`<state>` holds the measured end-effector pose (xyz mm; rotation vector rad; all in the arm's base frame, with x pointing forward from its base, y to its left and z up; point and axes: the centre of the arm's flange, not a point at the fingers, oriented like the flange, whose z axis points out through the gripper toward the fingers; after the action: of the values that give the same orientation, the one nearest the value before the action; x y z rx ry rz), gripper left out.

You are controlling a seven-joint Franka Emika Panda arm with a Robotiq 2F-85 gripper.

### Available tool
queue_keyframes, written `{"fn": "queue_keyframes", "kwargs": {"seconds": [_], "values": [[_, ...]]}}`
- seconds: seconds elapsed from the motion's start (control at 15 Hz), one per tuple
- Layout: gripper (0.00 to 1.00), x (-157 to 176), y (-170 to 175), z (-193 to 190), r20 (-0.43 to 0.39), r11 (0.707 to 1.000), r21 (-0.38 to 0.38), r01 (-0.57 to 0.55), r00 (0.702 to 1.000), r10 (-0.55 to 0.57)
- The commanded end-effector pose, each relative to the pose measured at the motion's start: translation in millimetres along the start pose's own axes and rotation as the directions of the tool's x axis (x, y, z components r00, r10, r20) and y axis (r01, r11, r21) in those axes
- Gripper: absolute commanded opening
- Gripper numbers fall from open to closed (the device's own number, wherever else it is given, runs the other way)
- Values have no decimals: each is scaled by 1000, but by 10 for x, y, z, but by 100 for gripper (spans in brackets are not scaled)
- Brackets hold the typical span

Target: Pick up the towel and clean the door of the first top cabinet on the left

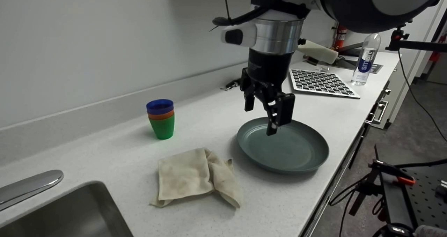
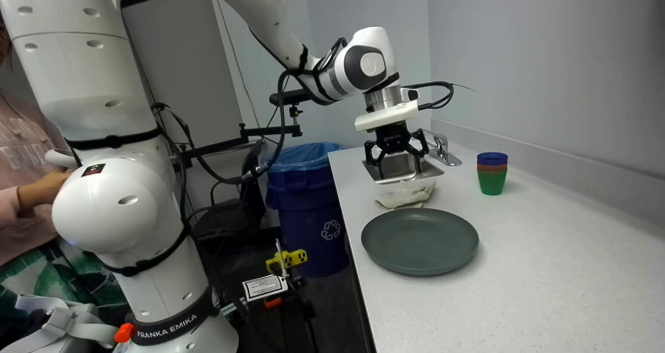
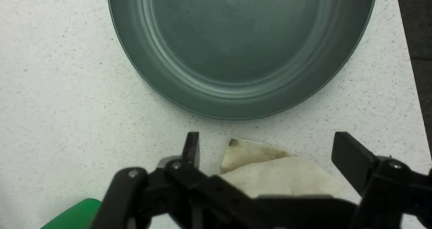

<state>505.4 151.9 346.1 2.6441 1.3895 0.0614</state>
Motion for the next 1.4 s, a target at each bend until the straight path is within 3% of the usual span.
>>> {"fn": "queue_keyframes", "kwargs": {"seconds": [0.0,0.53,0.8,1.33], "values": [[100,48,125,113,10,999,3,37,999,-37],[100,591,292,687,-68,976,10,218,974,-217],[100,864,238,878,-109,948,16,318,943,-314],[100,1247,97,907,-154,879,-3,478,868,-472]]}}
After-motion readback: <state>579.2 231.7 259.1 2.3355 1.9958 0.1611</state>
